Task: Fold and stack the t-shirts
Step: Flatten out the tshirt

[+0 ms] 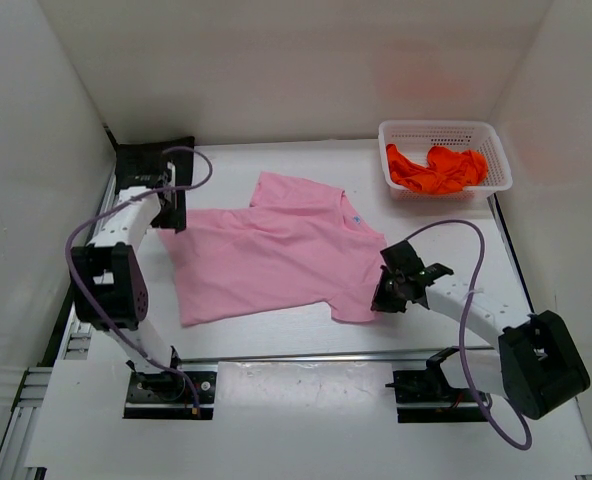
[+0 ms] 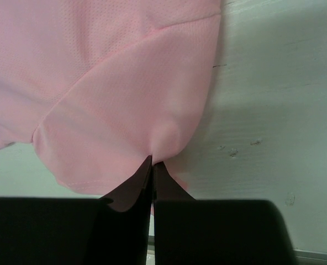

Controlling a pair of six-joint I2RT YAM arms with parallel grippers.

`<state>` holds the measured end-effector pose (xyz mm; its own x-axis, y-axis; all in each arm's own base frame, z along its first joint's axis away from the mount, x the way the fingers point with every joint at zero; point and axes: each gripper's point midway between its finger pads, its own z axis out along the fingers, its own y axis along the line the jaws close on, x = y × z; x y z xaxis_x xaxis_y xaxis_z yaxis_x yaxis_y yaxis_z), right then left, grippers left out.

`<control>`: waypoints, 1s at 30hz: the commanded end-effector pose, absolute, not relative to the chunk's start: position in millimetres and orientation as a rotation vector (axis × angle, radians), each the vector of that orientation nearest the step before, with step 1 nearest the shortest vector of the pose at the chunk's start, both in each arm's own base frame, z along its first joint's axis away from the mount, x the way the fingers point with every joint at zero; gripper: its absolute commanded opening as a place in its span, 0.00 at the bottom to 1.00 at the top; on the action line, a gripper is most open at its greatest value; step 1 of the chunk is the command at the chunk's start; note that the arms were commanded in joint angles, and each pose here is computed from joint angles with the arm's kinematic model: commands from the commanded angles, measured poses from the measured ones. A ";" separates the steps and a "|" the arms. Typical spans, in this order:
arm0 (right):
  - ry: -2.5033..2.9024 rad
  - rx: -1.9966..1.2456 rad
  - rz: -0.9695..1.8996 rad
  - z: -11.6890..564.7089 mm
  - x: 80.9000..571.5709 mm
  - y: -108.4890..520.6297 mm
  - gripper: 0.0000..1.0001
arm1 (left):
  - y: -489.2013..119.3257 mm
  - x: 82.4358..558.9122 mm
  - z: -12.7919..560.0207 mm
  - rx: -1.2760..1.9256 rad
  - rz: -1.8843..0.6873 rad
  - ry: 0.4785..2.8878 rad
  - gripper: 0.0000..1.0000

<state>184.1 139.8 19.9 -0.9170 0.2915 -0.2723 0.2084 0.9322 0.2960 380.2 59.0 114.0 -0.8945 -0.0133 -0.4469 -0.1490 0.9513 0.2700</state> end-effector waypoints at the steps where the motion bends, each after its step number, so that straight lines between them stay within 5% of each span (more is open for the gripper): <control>1: 2.733 0.321 0.385 39.7 196.0 143.3 0.00 | 40.2 304.6 111.3 -0.064 0.300 2.800 0.84; 7: 2.744 0.316 0.350 35.1 191.7 139.4 0.00 | 0.8 192.8 52.1 0.098 0.115 3.132 0.87; 20: 2.709 0.328 0.300 38.5 189.4 127.8 0.00 | -7.9 165.7 14.6 0.120 0.045 3.265 0.87; 23: 2.709 0.328 0.300 38.5 189.4 127.8 0.00 | -10.8 157.6 2.3 0.120 0.015 3.312 0.70; 27: 2.717 0.328 0.293 37.8 187.5 126.7 0.00 | -21.7 153.6 1.8 0.127 -0.074 3.319 0.17; 30: 2.764 0.316 0.274 38.3 171.8 122.2 0.00 | -12.4 148.8 13.3 0.134 0.009 3.309 0.10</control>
